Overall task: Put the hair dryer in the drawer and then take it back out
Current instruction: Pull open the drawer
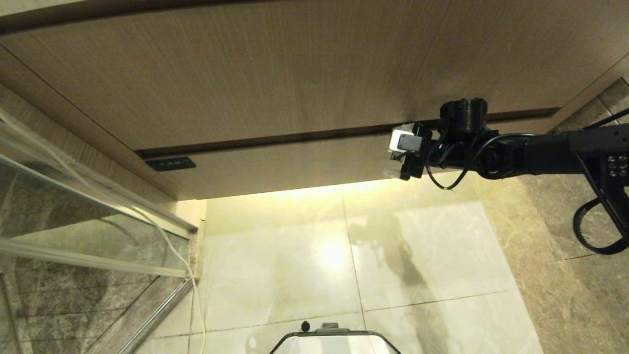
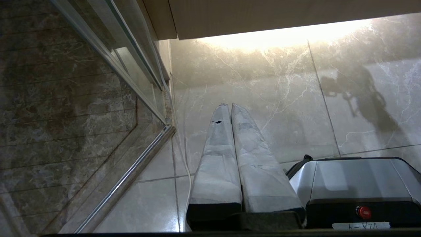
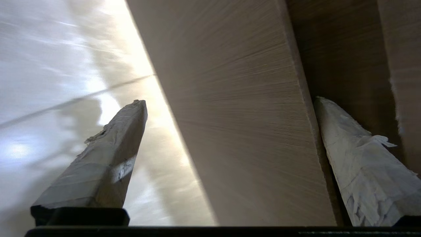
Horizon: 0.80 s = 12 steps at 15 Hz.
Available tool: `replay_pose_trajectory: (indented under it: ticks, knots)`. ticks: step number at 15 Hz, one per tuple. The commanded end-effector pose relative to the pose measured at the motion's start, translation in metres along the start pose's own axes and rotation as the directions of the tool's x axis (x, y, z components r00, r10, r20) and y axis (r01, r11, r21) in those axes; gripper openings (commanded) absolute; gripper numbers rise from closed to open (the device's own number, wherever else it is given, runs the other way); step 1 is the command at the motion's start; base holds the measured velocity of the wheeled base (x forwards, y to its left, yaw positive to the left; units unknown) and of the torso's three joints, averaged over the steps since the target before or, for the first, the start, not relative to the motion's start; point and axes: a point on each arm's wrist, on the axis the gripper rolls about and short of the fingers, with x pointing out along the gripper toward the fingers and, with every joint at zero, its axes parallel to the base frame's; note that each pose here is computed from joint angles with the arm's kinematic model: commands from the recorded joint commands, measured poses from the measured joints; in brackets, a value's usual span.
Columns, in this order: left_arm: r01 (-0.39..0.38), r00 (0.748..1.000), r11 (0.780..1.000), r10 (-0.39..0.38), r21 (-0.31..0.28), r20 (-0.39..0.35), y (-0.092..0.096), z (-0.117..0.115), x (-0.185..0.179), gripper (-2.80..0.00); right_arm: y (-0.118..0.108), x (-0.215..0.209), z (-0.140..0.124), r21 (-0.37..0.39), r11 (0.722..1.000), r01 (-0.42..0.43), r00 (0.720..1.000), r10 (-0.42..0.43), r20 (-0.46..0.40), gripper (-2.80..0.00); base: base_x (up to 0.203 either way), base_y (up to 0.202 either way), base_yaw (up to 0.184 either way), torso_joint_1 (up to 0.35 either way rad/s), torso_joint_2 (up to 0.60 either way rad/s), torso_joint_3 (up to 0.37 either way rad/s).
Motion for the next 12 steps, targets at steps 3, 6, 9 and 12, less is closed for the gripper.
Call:
replay_pose_trajectory:
  ticks: [3, 6, 9, 12]
  knots:
    - [0.0, 1.0, 1.0, 0.0, 0.0, 0.001, 0.0, 0.0, 0.0, -2.8, 0.019, -0.023, 0.0, 0.143, 0.976, -0.166, 0.982, 0.176, -0.06, 0.0, 0.0, 0.0, 0.0, 0.0, 0.0, 0.0]
    - [0.0, 1.0, 1.0, 0.0, 0.0, 0.001, 0.0, 0.0, 0.0, -2.8, 0.023, -0.038, 0.004, 0.168, 0.969, -0.182, 0.978, 0.196, -0.07, 0.0, 0.0, 0.0, 0.0, 0.0, 0.0, 0.0]
    - [0.0, 1.0, 1.0, 0.0, 0.0, -0.001, 0.0, 0.0, 0.0, -2.8, 0.026, -0.056, 0.008, 0.198, 0.96, -0.197, 0.973, 0.216, -0.076, 0.0, 0.0, 0.0, 0.0, 0.0, 0.0, 0.0]
    - [0.0, 1.0, 1.0, 0.0, 0.0, -0.001, 0.0, 0.0, 0.0, -2.8, 0.034, -0.097, 0.016, 0.314, 0.92, -0.235, 0.956, 0.277, -0.096, 0.0, 0.0, 0.0, 0.0, 0.0, 0.0, 0.0]
